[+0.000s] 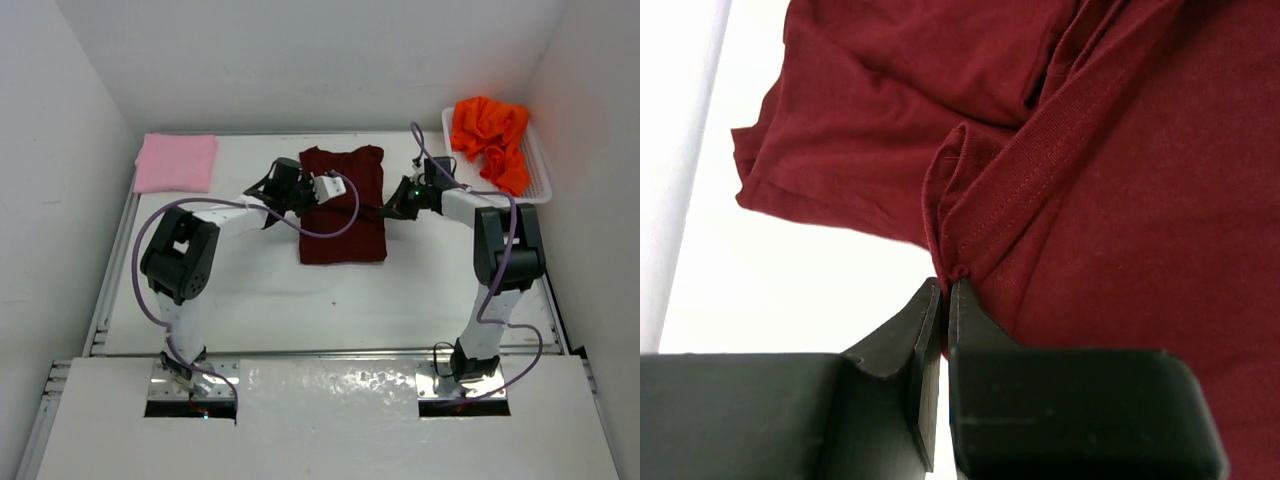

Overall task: Fold and stack the t-shirts
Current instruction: Fold the folded rectangular tshirt in 1/3 of the way

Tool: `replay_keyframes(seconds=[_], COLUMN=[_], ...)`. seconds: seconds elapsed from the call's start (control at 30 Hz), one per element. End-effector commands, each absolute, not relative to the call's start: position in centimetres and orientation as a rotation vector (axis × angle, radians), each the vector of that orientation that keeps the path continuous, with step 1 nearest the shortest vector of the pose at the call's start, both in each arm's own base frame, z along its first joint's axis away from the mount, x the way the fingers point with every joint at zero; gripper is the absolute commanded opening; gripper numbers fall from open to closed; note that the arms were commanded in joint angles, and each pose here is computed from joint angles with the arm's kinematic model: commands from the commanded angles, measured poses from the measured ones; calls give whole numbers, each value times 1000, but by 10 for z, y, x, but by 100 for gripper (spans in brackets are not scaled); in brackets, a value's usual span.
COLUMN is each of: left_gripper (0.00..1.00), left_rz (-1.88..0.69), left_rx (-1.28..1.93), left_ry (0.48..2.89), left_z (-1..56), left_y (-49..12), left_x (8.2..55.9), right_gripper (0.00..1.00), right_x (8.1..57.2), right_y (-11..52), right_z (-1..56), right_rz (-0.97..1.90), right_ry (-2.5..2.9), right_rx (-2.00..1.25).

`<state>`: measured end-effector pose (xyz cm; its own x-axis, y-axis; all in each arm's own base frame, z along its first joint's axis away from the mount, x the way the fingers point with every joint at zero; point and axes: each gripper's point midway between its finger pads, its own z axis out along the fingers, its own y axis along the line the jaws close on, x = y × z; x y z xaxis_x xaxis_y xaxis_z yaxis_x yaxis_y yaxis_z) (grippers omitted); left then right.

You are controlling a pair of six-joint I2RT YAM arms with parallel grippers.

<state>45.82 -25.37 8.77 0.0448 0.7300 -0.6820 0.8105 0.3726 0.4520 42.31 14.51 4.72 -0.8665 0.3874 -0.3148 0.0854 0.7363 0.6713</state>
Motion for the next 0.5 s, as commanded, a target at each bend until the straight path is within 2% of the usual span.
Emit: replay_keyframes(seconds=[0.0, 0.13, 0.3, 0.37, 0.4, 0.43, 0.47], left_gripper=[0, 0, 0, 15, 22, 32, 37], left_rz=[-121, -105, -69, -49, -44, -33, -14], left_rx=[1321, 1314, 1281, 1273, 1260, 1248, 1225], left_ry=[1631, 1645, 1649, 1649, 1650, 1654, 1659], left_z=[106, 97, 90, 89, 91, 92, 95], left_y=[-264, -263, -258, -256, -255, -254, -249], left_x=[477, 483, 497, 502, 504, 507, 512], right_gripper=[0, 0, 11, 20, 28, 31, 34], right_x=[452, 467, 478, 483, 487, 496, 496], right_y=[140, 140, 132, 125, 122, 116, 112], right_z=[57, 56, 49, 51, 54, 67, 71], right_rz=[936, 938, 912, 866, 828, 776, 745], right_ry=[2427, 2415, 2423, 2430, 2424, 2396, 2399], right_rx=[329, 321, 325, 315, 264, 242, 222])
